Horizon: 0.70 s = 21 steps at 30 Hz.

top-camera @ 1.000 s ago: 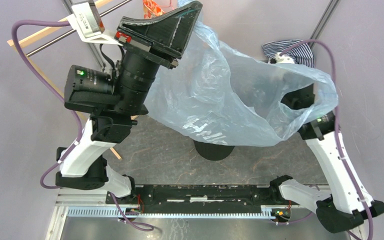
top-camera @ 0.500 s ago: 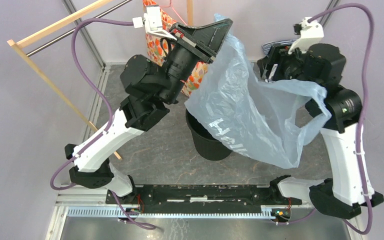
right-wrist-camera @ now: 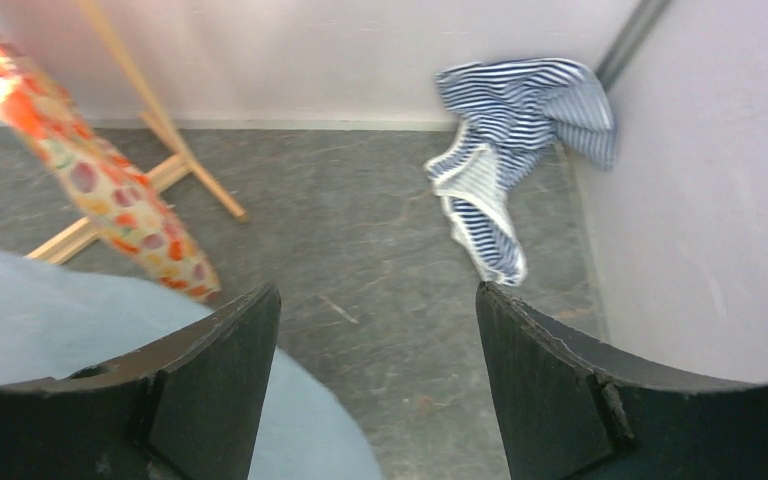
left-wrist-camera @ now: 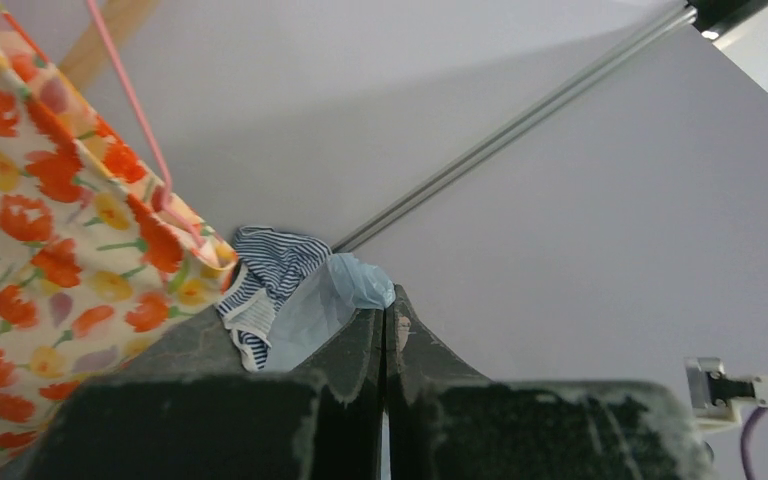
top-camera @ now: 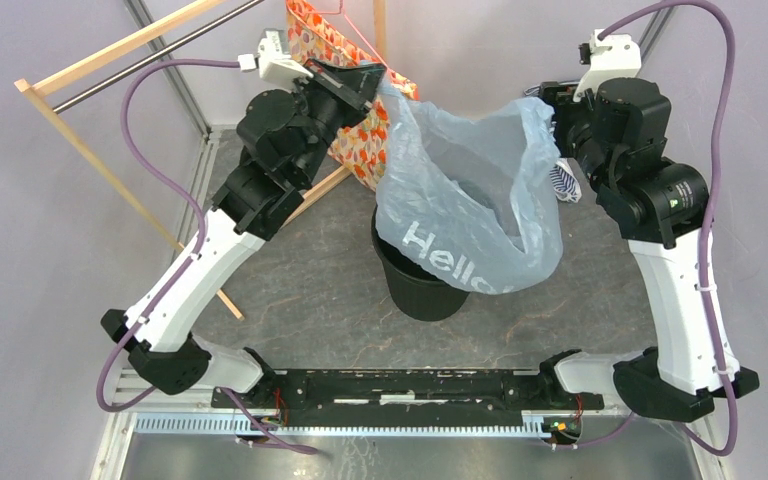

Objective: Put the trash bags into the trash bin

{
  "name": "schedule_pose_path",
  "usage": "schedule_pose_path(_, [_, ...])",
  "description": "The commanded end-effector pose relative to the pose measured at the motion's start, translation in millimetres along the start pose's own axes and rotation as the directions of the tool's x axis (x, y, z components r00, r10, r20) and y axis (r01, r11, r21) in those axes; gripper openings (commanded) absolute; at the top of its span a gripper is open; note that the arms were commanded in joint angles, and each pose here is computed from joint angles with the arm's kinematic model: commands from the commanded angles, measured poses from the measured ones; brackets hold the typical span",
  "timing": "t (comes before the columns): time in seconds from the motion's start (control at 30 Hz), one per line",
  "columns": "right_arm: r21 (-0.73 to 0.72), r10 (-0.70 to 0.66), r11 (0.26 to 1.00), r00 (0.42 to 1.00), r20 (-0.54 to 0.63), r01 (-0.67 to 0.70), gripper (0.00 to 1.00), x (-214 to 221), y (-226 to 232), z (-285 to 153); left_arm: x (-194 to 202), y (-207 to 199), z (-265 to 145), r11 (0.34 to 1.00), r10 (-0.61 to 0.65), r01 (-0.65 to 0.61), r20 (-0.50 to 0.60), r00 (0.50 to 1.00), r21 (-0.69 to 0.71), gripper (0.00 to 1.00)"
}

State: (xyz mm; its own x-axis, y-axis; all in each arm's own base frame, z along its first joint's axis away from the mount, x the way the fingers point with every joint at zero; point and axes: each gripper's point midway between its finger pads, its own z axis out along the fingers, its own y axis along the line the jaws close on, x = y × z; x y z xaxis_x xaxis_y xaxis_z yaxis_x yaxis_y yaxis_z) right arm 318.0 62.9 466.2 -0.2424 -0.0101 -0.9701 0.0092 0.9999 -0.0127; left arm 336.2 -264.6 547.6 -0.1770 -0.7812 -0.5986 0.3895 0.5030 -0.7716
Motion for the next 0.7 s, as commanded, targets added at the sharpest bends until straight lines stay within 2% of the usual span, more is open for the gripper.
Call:
schedule_pose_path(0.0, [0.209,-0.053,0.977,0.997,0.058,0.040,0.79,-18,-45,-20,-17,8,-14,0.999,-0.034,0.034,-0.005,0.999,0.006,0.02])
schedule_pose_path(0.17, [0.257,-0.057,0.965,0.997,0.058,0.040,0.80,-12,-61,-37,-29,37,-17,0.998,-0.010,0.011,0.017,1.000,-0.069,0.02])
schedule_pose_path(0.47, [0.044,0.051,0.998,0.997,0.065,-0.054,0.81,35,-41,-71,-37,70,-17,0.991,0.014,-0.013,0.012,1.000,-0.130,0.02])
schedule_pose_path(0.67, [-0.041,0.094,0.995,0.996,0.000,-0.094,0.82,87,-23,-64,-35,81,-16,0.992,0.004,-0.004,-0.005,1.000,-0.128,0.02])
